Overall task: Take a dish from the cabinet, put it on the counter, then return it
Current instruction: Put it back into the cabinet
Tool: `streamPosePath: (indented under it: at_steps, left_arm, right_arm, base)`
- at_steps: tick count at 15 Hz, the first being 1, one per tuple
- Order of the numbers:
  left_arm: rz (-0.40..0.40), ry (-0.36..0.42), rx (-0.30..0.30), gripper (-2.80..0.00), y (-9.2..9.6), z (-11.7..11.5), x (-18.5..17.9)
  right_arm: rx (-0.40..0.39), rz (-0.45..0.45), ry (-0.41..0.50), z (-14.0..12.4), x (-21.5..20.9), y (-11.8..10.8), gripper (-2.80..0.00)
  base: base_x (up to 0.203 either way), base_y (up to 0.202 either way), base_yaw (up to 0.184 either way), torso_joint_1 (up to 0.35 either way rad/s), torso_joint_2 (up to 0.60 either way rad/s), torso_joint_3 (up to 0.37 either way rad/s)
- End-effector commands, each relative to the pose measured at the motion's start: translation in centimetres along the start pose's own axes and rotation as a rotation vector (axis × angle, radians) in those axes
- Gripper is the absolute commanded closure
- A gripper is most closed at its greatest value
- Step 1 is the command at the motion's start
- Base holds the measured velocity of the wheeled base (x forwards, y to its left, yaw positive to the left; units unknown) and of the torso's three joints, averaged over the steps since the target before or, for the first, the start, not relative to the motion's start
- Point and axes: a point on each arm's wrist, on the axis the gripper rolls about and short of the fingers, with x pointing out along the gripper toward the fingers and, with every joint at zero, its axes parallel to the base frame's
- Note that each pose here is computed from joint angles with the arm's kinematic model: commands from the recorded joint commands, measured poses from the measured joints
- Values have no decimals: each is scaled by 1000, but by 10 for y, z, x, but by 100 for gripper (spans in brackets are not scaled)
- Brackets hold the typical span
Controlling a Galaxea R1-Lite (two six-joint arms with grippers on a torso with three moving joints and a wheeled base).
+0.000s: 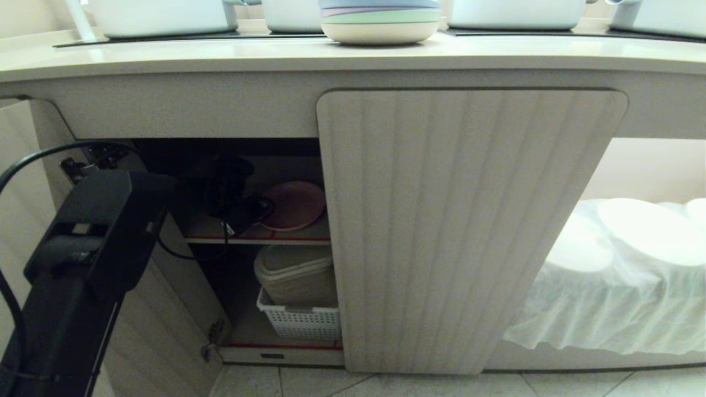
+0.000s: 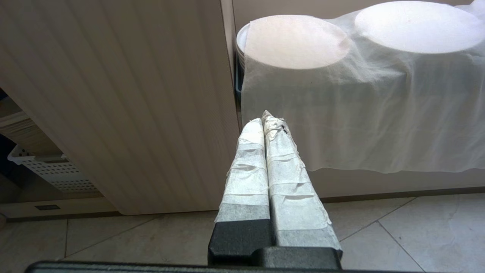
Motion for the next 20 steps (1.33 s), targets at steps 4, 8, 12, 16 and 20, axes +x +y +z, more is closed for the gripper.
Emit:
streamPosePath:
  at_steps: [4, 8, 12, 16, 20]
  left_arm:
    - [-4, -14, -7, -280, -1, 2, -1]
    - [-6, -16, -6, -280, -2, 2, -2]
    - [-3, -19, -8, -280, -1, 3, -2]
    - [-8, -23, -10, -280, -2, 4, -4]
    - [13, -43, -6, -280, -2, 4, -4]
  right_arm:
    - [0, 0, -1, 0, 0, 0, 0]
    - [0, 0, -1, 0, 0, 0, 0]
    - [0, 0, -1, 0, 0, 0, 0]
    - [0, 0, -1, 0, 0, 0, 0]
    - [0, 0, -1, 0, 0, 0, 0]
  base:
    - [0, 0, 0, 0, 0, 0]
    - [0, 0, 0, 0, 0, 0]
    - [0, 0, 0, 0, 0, 0]
    - [0, 0, 0, 0, 0, 0]
    - [0, 0, 0, 0, 0, 0]
